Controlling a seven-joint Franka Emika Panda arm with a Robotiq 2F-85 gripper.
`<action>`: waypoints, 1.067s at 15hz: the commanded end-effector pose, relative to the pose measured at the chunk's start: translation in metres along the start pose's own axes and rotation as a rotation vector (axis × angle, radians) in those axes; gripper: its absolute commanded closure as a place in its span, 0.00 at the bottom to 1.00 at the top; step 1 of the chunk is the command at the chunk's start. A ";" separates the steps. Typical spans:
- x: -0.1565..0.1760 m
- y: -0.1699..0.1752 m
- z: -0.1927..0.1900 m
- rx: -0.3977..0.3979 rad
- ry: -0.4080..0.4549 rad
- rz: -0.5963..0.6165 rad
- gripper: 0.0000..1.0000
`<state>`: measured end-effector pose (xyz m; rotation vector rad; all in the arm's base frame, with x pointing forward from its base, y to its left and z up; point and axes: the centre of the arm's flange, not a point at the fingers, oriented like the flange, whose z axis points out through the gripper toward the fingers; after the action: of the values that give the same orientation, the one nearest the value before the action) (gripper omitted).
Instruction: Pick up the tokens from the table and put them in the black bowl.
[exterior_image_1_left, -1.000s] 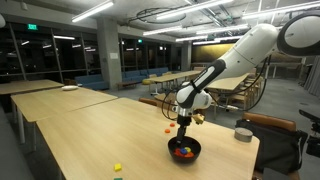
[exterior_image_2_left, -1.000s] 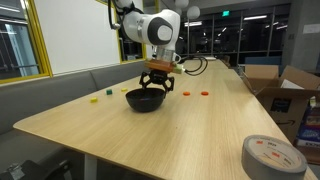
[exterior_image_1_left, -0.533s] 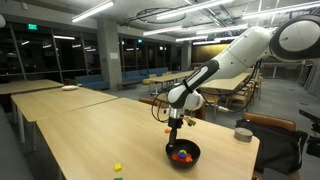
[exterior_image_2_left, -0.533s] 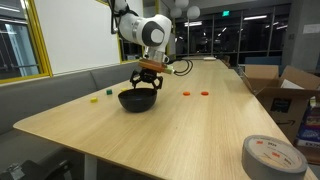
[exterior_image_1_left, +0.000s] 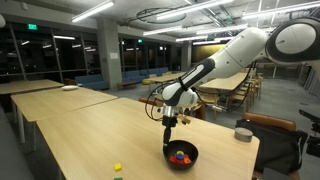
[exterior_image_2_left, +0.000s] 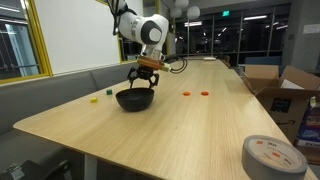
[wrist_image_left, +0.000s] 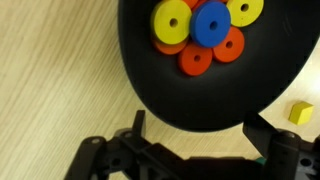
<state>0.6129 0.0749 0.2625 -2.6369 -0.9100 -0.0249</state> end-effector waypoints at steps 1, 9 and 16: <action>0.006 -0.004 -0.042 -0.048 0.028 -0.023 0.00; -0.025 0.042 -0.134 -0.291 0.128 0.110 0.00; -0.039 0.136 -0.131 -0.409 0.107 0.312 0.00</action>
<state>0.6408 -0.0817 0.3494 -3.0506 -0.5682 -0.3081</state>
